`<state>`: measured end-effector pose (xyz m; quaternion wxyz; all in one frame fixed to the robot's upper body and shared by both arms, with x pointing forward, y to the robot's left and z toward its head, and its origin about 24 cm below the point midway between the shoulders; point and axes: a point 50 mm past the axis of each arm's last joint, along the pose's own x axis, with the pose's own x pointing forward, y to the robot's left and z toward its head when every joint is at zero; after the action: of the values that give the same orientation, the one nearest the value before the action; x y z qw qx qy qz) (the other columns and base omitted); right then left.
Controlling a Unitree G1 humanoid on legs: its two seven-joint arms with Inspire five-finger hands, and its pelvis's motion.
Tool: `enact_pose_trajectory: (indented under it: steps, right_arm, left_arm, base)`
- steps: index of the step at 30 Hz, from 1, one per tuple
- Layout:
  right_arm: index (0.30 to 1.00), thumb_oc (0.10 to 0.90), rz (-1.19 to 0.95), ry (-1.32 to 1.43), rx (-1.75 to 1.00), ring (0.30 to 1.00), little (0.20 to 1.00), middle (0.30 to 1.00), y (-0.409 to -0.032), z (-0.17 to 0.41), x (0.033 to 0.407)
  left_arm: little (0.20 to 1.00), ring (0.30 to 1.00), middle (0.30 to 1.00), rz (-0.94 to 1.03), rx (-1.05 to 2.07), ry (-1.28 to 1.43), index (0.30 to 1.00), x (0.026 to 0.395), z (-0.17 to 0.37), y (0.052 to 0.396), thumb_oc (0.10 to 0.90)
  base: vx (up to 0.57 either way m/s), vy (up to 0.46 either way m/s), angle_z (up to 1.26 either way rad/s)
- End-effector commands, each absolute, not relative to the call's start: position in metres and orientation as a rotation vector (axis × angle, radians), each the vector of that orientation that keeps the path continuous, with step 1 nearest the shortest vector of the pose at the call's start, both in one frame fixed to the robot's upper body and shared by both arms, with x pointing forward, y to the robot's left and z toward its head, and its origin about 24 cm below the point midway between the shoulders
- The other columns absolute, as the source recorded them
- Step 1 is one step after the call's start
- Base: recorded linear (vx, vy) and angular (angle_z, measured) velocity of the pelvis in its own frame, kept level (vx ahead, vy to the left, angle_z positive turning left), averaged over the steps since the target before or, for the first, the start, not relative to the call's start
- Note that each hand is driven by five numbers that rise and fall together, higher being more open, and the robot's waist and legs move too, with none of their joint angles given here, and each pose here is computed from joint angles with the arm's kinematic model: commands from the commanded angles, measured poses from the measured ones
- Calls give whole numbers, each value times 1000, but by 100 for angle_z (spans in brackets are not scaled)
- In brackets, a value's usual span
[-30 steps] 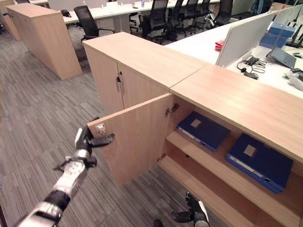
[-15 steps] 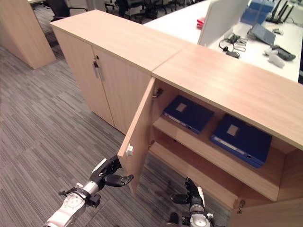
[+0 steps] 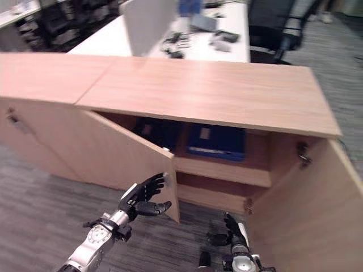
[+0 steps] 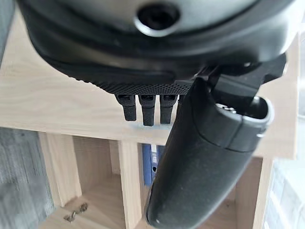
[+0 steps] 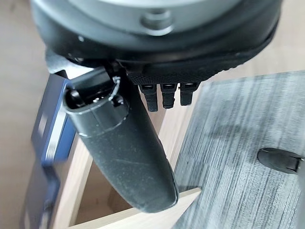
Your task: Put the empty folder in the office cabinet
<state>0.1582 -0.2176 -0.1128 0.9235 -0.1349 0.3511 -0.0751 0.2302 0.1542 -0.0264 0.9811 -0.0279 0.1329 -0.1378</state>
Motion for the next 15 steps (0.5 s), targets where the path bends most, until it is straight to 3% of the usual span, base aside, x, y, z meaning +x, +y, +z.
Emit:
enact_pose_trajectory:
  steps: [1,3,6,9,15]
  right_arm:
    - [900,800,-118,548,-333,900,900,900,-220,-86,192]
    - [900,800,-128,571,-328,900,900,900,-224,-89,184]
    - [900,800,-148,606,-326,900,900,900,-230,-93,174]
    - [900,800,-179,601,-327,900,900,900,-238,-91,173]
    - [900,800,-146,643,-280,900,900,900,-235,-99,159]
  left_arm:
    - [900,900,900,-328,-172,43,900,259,12,117,800]
    - [900,900,900,-221,-185,79,900,263,4,125,800]
    - [900,900,900,-54,-183,100,900,278,-2,147,800]
    - [900,900,900,98,-141,90,900,299,6,178,800]
    - [900,900,900,334,87,95,900,328,34,257,800]
  base:
    - [40,-33,-182]
    - [82,6,-143]
    - [163,63,-42]
    - [124,28,-55]
    - [125,96,-114]
